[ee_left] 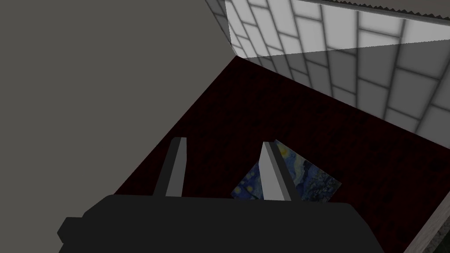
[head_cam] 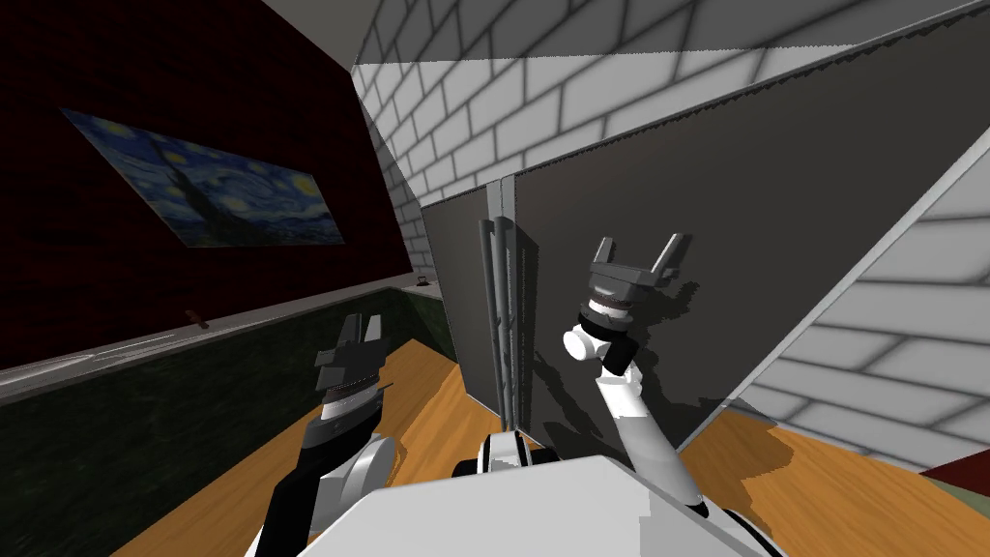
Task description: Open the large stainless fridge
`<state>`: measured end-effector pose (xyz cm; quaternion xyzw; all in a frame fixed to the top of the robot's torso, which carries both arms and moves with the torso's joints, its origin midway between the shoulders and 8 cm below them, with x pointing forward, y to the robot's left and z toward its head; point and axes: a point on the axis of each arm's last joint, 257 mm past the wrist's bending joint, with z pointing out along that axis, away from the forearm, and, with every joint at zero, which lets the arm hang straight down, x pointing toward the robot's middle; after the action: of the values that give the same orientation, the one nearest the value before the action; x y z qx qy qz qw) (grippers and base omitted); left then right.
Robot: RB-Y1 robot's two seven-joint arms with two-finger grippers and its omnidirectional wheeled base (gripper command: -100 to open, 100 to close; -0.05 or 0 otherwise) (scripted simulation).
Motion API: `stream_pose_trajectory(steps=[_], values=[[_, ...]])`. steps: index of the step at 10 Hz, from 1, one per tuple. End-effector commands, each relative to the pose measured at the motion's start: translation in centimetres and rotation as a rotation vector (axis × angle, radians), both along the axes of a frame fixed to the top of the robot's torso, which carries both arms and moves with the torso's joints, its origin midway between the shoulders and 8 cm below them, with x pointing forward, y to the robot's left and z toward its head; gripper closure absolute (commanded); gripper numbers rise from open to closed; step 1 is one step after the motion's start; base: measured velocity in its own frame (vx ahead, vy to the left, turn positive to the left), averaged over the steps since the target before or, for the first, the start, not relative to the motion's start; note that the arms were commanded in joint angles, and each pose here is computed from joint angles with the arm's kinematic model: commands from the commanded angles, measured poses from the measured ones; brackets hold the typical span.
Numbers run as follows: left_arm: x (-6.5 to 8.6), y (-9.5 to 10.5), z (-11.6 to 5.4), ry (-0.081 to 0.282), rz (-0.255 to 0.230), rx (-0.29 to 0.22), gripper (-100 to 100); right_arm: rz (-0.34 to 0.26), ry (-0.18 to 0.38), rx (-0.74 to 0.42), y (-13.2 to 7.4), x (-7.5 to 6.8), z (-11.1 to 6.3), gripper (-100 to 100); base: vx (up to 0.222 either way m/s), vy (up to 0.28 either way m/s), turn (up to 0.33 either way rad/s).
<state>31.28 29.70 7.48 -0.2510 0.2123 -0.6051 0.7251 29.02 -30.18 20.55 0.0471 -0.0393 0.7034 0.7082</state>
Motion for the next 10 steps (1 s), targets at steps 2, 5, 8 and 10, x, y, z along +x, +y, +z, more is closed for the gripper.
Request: stream_pose_trajectory(steps=[2, 5, 8, 10], values=[[0.0, 0.0, 0.0, 0.0, 0.0, 0.0, 0, 0.013, -0.115, 0.074, -1.5, -1.8, 2.0, -100, -0.004, 0.007, 0.15], [0.0, 0.0, 0.0, 0.0, 0.0, 0.0, 0, 0.024, -0.223, 0.16, -3.3, -3.6, 3.3, -100, -0.016, 0.005, 0.115], [0.0, 0.0, 0.0, 0.0, 0.0, 0.0, 0, 0.046, -0.295, 0.217, -4.3, -4.7, 4.2, -100, -0.011, 0.001, 0.127], [0.0, 0.0, 0.0, 0.0, 0.0, 0.0, 0, 0.062, -0.355, 0.274, -5.4, -5.6, 4.8, -100, -0.003, 0.005, 0.139]])
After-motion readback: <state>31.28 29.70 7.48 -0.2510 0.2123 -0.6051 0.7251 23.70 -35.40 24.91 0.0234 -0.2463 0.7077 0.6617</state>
